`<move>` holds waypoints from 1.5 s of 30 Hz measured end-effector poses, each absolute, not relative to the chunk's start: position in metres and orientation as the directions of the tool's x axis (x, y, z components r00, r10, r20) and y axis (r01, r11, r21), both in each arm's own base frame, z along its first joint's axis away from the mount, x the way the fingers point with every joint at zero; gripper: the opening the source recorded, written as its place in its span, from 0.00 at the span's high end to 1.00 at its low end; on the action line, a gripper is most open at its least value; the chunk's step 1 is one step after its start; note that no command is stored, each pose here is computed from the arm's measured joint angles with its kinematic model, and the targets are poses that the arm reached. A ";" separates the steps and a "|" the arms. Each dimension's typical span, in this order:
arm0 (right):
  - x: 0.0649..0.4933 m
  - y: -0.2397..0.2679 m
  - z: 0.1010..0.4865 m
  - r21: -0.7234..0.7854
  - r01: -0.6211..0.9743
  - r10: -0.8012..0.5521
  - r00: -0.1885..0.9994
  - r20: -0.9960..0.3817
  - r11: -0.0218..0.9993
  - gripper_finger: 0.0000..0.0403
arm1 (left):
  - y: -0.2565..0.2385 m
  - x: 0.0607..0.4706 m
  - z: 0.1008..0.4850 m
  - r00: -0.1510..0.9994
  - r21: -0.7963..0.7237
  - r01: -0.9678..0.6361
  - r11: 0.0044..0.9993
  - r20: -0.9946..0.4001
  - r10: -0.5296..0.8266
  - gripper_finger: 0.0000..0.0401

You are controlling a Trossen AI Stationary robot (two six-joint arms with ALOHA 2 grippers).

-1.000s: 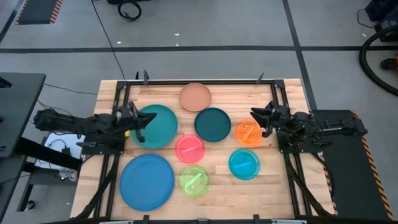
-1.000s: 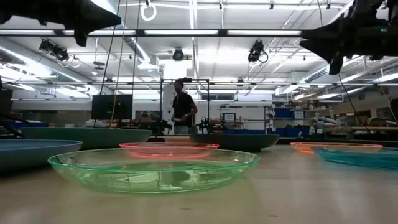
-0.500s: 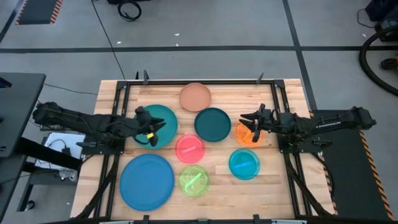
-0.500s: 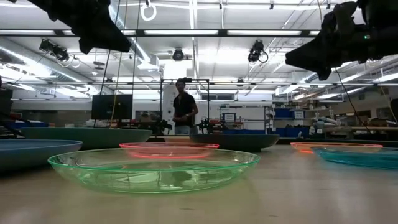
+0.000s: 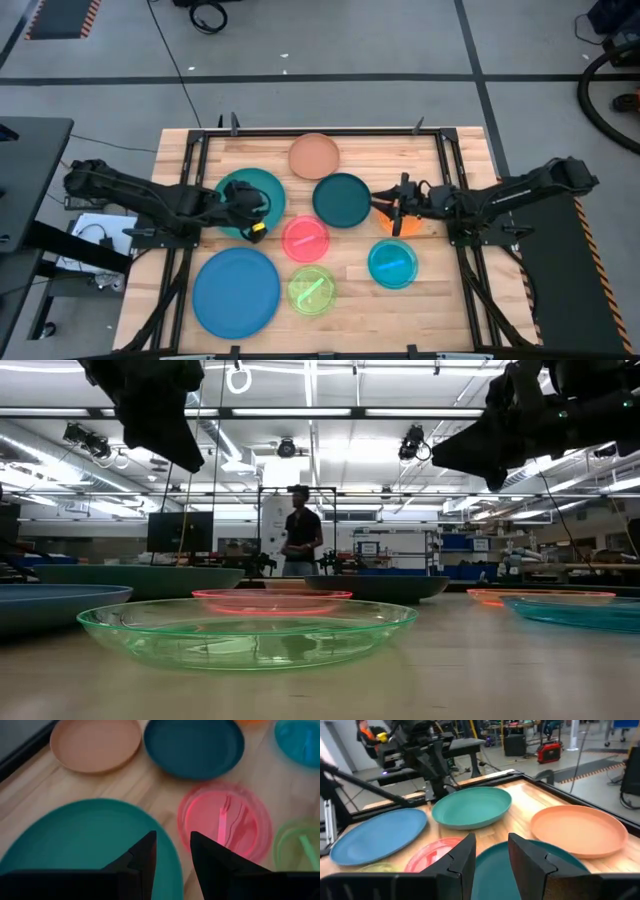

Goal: Stack plastic plates
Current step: Stack the green plate on top of the blue plate

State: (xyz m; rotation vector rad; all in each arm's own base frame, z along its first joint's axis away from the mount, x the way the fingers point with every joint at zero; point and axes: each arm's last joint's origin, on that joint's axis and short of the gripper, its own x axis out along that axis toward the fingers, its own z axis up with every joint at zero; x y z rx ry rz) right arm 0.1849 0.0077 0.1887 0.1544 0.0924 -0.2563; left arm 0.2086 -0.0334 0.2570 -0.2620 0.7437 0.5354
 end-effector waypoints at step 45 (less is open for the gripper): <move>0.198 -0.028 0.162 -0.068 0.244 -0.253 0.938 -0.235 0.967 0.69 | -0.044 0.310 0.206 -0.009 0.148 -0.491 0.858 -0.986 0.165 0.68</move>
